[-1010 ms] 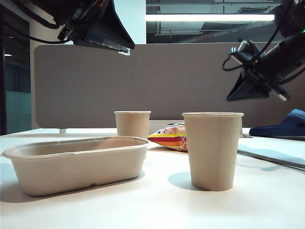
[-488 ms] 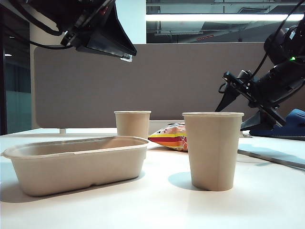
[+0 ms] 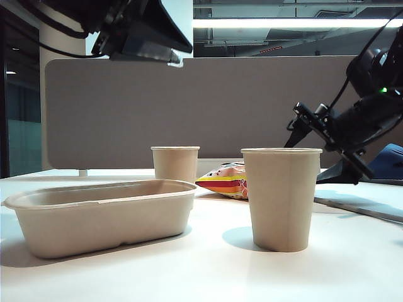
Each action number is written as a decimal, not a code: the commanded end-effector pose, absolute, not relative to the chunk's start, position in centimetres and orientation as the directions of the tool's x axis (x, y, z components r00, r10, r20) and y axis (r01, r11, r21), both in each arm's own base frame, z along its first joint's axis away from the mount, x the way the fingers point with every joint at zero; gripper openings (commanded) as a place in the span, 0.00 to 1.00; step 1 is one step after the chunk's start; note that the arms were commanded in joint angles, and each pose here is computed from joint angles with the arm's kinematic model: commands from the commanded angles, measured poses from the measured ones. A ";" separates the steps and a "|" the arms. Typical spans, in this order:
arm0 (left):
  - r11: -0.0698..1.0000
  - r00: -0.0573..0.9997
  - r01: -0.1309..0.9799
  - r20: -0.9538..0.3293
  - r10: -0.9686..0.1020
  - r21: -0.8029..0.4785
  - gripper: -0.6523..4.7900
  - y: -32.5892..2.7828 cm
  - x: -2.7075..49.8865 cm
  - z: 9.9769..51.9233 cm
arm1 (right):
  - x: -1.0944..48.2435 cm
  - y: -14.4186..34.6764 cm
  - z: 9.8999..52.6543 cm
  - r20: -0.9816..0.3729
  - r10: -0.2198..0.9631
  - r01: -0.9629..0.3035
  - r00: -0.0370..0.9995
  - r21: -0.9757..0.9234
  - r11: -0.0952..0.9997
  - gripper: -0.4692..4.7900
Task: Pick up a bag of chips and put them in the box.
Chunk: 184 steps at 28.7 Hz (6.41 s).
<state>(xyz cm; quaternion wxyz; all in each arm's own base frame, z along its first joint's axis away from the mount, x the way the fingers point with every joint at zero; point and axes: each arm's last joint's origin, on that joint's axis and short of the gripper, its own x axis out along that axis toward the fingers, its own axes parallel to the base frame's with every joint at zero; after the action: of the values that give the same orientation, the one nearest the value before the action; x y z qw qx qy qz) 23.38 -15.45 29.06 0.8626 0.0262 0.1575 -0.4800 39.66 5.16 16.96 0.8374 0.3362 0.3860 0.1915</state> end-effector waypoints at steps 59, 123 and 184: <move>0.547 0.500 0.826 -0.275 -0.821 -0.131 0.41 -15.5 23.4 29.4 | 41.4 7.0 14.6 -0.366 0.707 -0.251 0.605 0.755 0.605 0.25; 0.672 0.579 0.739 -0.460 -0.673 -0.053 0.41 -7.2 11.0 33.4 | 37.2 20.3 23.2 -0.012 0.957 -0.791 -0.290 0.566 -0.232 0.18; 0.700 0.624 0.714 -0.426 -0.656 -0.031 0.41 -3.5 4.6 29.8 | 34.6 23.3 21.0 -0.081 0.933 -0.778 -0.351 0.579 -0.242 0.18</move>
<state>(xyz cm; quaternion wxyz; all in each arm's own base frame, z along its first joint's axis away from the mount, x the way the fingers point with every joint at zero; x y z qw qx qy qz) 4.55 -3.45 29.63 0.8967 0.0704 0.2137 -0.3811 34.79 23.30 20.17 0.5608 0.1453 0.2845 0.7638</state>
